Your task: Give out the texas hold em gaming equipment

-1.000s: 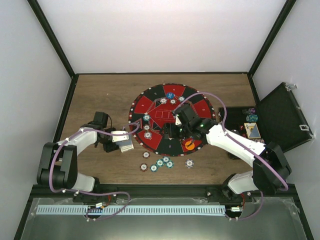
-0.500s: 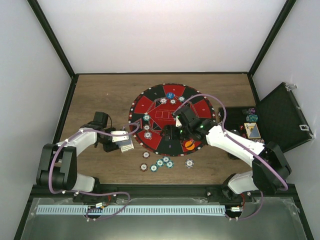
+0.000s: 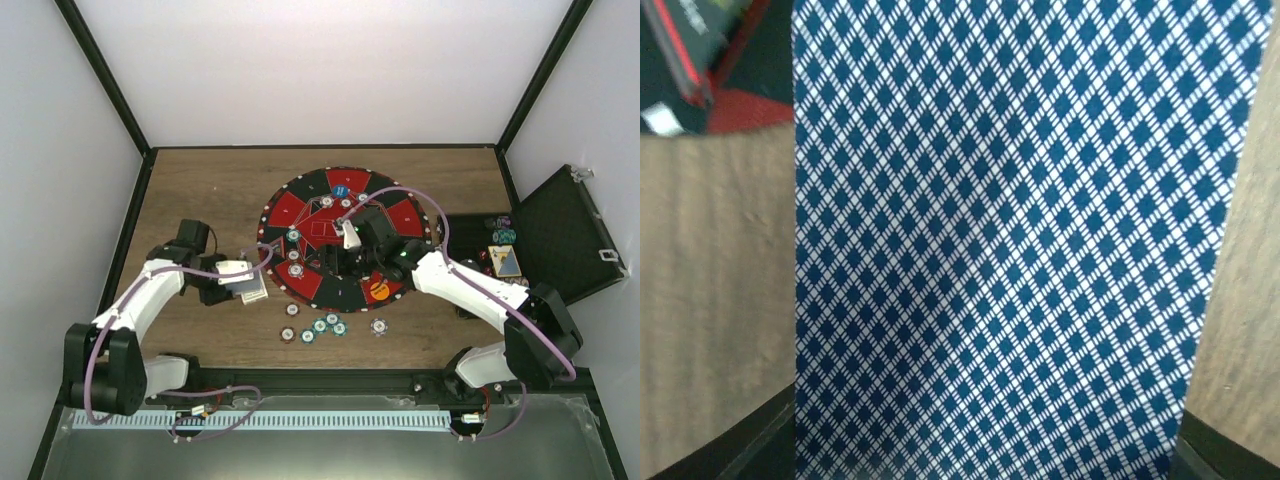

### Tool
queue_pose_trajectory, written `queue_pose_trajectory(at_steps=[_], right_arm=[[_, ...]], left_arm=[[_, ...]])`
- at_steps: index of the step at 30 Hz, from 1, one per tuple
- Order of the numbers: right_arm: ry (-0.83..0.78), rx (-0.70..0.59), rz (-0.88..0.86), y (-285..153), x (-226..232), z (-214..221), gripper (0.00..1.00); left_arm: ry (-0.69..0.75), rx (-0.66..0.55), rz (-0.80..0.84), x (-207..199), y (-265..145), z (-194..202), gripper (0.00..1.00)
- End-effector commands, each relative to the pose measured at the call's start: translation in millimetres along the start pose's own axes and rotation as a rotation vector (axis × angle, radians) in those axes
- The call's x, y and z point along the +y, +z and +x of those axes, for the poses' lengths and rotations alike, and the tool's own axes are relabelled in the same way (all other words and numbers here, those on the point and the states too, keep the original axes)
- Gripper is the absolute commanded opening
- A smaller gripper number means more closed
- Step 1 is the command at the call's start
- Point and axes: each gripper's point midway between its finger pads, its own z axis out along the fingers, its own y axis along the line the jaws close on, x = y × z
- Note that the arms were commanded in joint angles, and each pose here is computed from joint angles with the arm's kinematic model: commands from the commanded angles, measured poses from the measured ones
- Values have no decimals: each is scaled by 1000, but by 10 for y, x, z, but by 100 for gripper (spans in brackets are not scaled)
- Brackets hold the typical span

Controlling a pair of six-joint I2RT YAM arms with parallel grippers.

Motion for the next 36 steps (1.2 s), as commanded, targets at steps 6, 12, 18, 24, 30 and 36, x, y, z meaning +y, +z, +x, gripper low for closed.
queue_pose_trajectory(at_steps=[6,12,18,24,30,36], right_arm=[[0,114,-376,170,786,116,78],[-13,185,-457,372,1087,271,77],[0,232,-505,501,1218,383,75],[10,239,-517,549,1252,368,74],[14,270,-542,661,1313,375,65],[18,319,-601,748,1428,424,37]], left_arm=[[54,-210,16,-172,-610,-598,4],[85,-220,5,-267,-677,-703,4],[103,-221,4,-315,-696,-749,4],[116,-215,-4,-354,-680,-741,4],[133,-227,-15,-377,-717,-776,4],[150,-222,-18,-401,-714,-777,4]])
